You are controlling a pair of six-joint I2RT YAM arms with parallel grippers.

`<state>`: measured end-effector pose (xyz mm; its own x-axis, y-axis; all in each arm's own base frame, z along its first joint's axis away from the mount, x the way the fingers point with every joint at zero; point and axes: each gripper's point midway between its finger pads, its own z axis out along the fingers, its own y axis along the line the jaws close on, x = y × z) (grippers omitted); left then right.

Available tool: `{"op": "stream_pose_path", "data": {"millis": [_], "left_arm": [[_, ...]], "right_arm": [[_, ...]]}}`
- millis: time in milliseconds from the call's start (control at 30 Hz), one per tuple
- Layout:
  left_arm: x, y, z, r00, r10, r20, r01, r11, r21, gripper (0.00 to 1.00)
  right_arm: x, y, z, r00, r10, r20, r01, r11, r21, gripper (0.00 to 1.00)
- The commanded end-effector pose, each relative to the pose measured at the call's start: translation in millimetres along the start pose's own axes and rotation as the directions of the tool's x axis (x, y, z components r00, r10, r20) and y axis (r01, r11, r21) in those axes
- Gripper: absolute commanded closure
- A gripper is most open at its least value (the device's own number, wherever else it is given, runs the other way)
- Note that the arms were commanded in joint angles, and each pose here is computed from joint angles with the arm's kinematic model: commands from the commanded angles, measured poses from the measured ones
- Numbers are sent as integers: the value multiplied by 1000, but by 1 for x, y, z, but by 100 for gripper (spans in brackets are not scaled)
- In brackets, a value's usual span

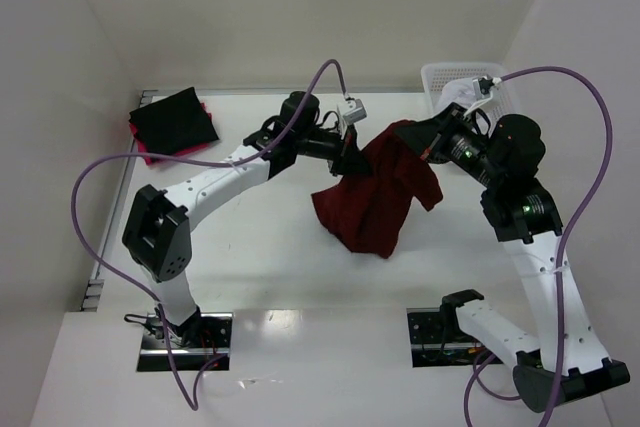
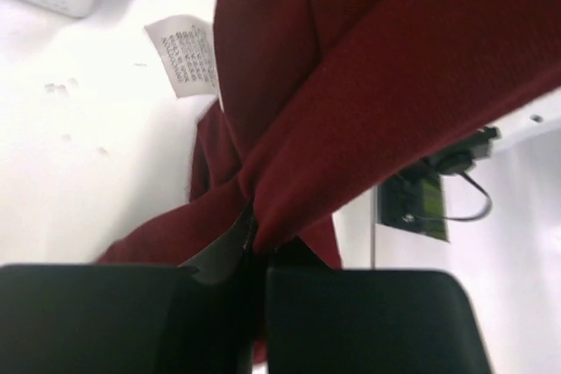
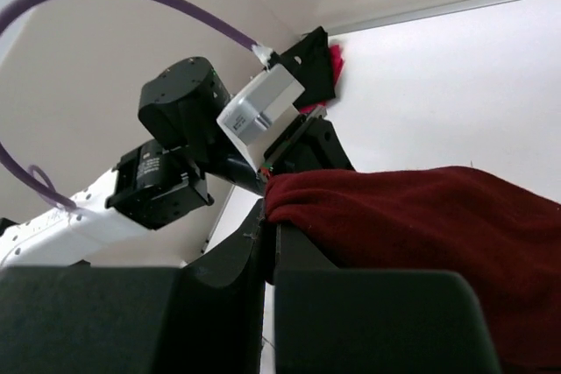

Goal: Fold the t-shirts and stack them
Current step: Move the tshirt to the center of the board

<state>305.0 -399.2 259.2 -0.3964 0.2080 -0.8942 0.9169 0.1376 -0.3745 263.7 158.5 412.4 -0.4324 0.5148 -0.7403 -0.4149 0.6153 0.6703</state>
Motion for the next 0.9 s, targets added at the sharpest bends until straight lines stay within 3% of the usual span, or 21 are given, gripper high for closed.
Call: {"op": "stream_pose_path", "data": {"millis": [0,100,200,300,433,600,867], "left_arm": [[-35,21,-27,996,61,62,-49,982,-184,100],[-52,25,-64,994,51,97,-22,961,-277,100],[-94,1,-121,976,168,141,-96,905,-416,100],[-134,-36,-167,946,265,184,-138,848,-512,100],[-199,-96,-252,857,412,311,-101,724,-683,100],[-214,-124,-299,822,455,343,-38,644,-764,100],[-206,-140,-323,802,489,344,-26,603,-798,100]], "right_arm": [[-29,29,-13,989,-95,113,103,992,-69,100],[-41,20,-15,980,-135,144,134,991,16,100],[-56,24,-23,966,-194,173,186,981,60,100],[-72,50,-31,953,-217,210,222,975,0,100],[-95,100,-32,949,-213,232,252,955,-154,100],[-123,109,-32,920,-246,305,292,949,-115,100],[-121,83,-30,909,-280,309,297,955,-8,100]]}}
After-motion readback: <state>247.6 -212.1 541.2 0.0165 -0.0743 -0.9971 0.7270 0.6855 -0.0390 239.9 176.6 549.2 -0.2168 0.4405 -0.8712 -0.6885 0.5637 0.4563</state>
